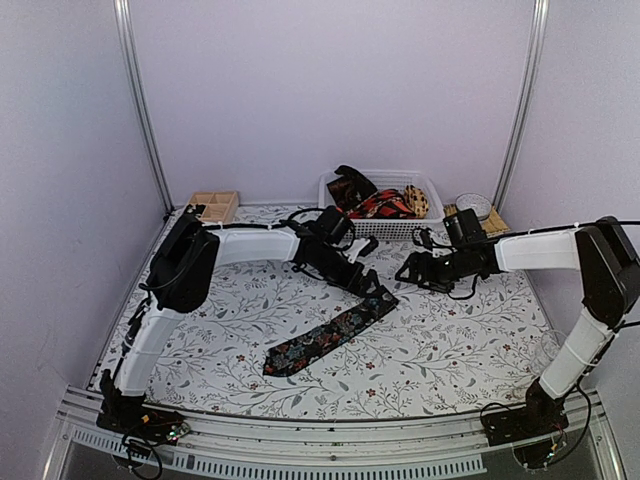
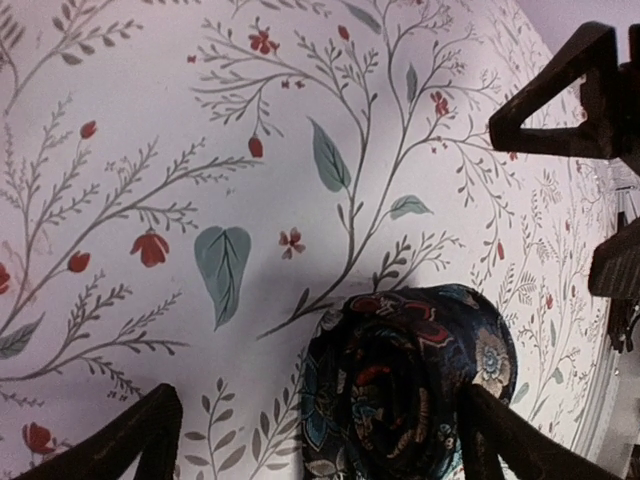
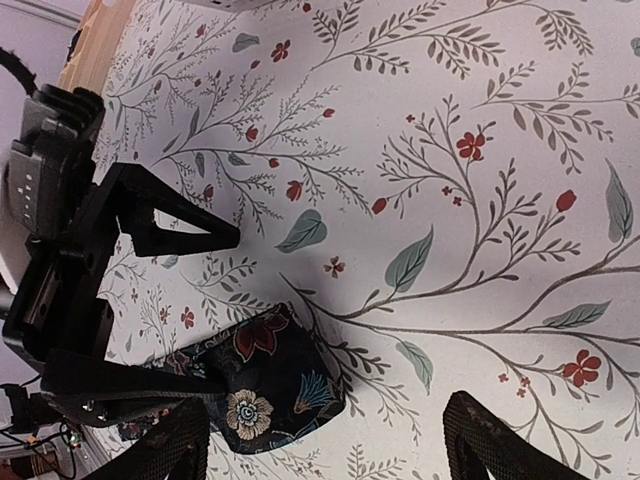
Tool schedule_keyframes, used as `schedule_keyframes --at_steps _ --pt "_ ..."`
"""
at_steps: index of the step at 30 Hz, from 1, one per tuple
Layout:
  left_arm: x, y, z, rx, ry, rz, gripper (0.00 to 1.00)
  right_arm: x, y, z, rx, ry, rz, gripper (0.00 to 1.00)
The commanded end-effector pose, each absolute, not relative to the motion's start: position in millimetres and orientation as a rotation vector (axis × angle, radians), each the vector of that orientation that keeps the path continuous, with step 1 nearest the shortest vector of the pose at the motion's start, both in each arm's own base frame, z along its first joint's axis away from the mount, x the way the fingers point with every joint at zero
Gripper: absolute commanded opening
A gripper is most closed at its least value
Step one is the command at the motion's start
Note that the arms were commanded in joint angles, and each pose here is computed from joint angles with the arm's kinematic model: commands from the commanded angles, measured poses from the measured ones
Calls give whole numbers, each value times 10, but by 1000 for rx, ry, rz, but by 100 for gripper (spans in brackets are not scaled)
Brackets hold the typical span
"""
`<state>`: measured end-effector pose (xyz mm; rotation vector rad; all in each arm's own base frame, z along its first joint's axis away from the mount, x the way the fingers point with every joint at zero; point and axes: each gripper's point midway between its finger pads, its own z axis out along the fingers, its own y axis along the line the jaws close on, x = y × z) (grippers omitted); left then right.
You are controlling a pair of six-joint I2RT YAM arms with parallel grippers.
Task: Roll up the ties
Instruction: Roll the tie at the center of the board.
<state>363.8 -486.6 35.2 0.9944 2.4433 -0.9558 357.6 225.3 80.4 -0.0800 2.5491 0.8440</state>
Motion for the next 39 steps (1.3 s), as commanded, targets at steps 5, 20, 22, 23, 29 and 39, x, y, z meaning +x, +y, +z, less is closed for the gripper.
schedule_keyframes --at_steps 5,20,22,23,29,39 --pt "3423 -4486 41 1038 2555 -876 92 3526 2358 563 -106 2608 954 80" --pt "3105 -4259 -234 1108 2628 -898 71 3471 2691 481 -252 2572 1233 80" --pt "3081 -4232 -273 1116 2638 -891 69 3461 2744 490 -274 2556 1288 80" --pt "3077 -4221 -283 1118 2639 -885 67 3452 2772 493 -285 2551 1315 80" --pt "3039 -4186 -348 1133 2653 -865 63 3352 2933 451 -361 2552 1441 80" --pt "3016 -4152 -360 1148 2653 -832 62 3191 3094 340 -439 2602 1485 73"
